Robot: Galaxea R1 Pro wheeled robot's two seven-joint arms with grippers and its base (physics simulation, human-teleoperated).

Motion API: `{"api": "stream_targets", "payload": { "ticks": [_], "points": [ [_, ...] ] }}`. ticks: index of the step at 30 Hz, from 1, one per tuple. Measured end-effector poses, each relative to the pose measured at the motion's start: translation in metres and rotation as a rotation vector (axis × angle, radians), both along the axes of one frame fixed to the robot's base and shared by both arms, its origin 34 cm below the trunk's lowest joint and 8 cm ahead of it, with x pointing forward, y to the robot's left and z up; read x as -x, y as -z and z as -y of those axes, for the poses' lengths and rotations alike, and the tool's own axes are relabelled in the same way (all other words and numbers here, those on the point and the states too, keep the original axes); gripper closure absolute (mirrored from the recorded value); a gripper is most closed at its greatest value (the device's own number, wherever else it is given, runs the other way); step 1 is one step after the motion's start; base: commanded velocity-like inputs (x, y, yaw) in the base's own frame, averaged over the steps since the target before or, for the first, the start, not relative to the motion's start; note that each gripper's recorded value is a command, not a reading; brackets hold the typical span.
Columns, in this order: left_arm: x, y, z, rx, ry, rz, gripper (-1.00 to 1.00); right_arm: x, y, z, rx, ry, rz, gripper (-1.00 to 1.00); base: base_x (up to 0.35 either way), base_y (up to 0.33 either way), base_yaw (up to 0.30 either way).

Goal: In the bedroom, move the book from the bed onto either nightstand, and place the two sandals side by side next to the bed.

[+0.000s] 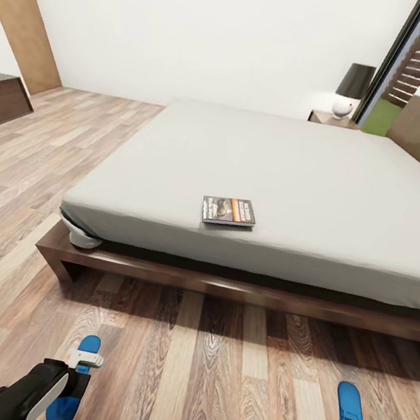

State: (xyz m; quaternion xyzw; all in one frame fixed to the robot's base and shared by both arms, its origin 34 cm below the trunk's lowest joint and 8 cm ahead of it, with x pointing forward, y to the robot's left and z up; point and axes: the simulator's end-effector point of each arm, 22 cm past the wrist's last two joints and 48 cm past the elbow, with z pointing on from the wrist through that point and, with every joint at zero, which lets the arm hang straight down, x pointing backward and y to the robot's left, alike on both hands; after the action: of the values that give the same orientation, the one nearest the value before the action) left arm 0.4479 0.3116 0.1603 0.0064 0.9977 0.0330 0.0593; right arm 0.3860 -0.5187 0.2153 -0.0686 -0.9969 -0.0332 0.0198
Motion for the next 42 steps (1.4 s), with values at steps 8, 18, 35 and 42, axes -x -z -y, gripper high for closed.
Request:
{"api": "stream_targets", "payload": {
  "ticks": [8, 18, 35, 42],
  "points": [
    [0.012, 0.013, 0.002, 0.0, 0.011, -0.034, 1.0, 0.009, 0.011, -0.001, -0.002, 0.0, -0.033, 1.0, 0.0, 0.0, 0.0],
    [0.025, 0.027, 0.002, -0.001, 0.014, -0.072, 1.0, 0.02, 0.023, -0.002, -0.003, 0.001, -0.069, 1.0, 0.0, 0.0, 0.0],
    [0.025, 0.026, 0.001, -0.003, 0.012, -0.07, 1.0, 0.021, 0.024, -0.004, -0.005, 0.0, -0.069, 1.0, 0.112, 0.014, 0.0],
    [0.025, 0.026, 0.001, -0.003, 0.012, -0.069, 1.0, 0.021, 0.024, -0.004, -0.005, 0.0, -0.069, 1.0, 0.205, 0.234, 0.0]
  ]
}}
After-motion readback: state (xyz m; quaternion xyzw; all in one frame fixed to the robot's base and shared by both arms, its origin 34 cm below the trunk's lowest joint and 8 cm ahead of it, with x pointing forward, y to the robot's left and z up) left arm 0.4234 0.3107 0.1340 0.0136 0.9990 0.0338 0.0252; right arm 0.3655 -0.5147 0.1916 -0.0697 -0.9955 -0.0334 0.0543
